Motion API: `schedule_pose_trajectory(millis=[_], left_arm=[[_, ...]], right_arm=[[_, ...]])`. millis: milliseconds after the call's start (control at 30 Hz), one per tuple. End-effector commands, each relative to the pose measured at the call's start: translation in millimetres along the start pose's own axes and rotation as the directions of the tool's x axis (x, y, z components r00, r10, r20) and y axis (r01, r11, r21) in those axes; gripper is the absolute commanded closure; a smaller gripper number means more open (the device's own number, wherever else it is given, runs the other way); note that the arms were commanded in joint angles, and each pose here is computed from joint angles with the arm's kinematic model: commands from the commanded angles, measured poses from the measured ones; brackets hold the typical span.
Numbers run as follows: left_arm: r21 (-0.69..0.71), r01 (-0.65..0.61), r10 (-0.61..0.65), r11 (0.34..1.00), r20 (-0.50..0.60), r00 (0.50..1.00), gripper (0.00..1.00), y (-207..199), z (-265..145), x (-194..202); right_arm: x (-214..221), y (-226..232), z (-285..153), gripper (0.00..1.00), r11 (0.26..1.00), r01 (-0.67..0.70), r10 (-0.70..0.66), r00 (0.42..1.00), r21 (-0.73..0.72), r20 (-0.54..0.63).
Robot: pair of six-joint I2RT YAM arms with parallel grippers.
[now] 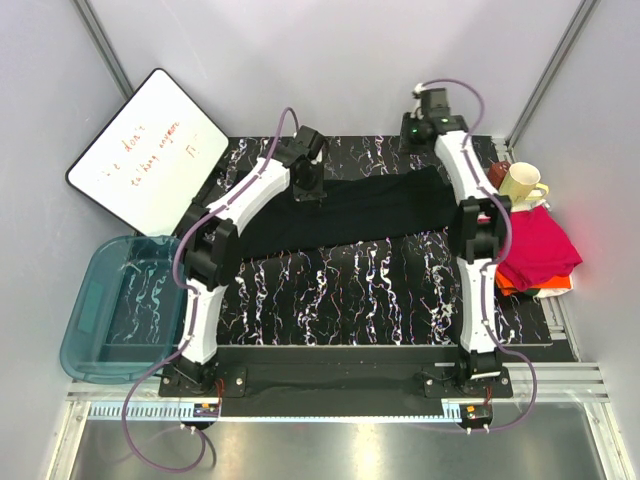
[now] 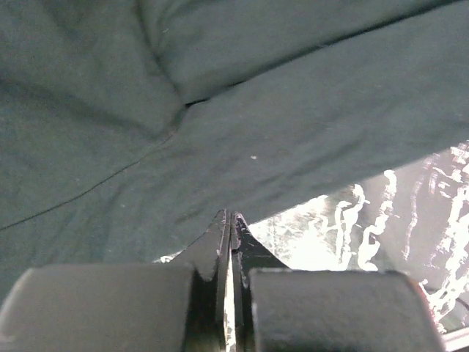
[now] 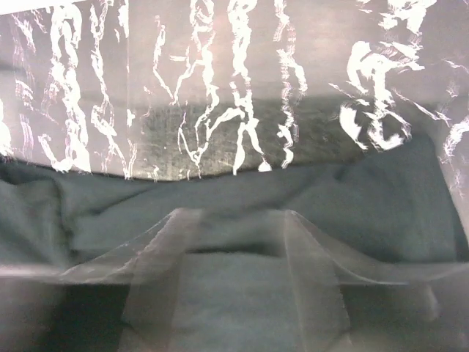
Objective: Fold and stack the t-shirts
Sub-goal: Fold the other side of the tshirt into a rectangle, then rotate the tshirt 90 degrees
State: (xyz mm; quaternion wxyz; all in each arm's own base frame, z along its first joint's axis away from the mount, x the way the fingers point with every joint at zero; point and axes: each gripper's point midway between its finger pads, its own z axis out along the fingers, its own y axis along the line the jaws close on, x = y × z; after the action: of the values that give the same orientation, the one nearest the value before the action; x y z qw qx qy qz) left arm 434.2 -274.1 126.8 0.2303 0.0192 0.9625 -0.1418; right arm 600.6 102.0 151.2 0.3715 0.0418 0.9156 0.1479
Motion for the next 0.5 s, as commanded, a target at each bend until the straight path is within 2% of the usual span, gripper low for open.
schedule_pose_trajectory(millis=[0,267,467], left_arm=[[-0.024,0.034,-0.035,0.999,-0.038,0.999,1.00,9,13,7],[-0.108,0.123,-0.137,0.987,-0.134,0.982,1.00,30,29,41],[-0.240,0.145,-0.205,0.960,-0.248,0.947,1.00,69,39,77]], right_arm=[[49,-29,37,1.00,0.982,0.085,-0.060,0.988,0.169,-0.144],[75,-48,45,1.00,0.949,0.154,-0.094,0.972,0.274,-0.217],[97,-68,44,1.00,0.912,0.192,-0.089,0.955,0.362,-0.282]])
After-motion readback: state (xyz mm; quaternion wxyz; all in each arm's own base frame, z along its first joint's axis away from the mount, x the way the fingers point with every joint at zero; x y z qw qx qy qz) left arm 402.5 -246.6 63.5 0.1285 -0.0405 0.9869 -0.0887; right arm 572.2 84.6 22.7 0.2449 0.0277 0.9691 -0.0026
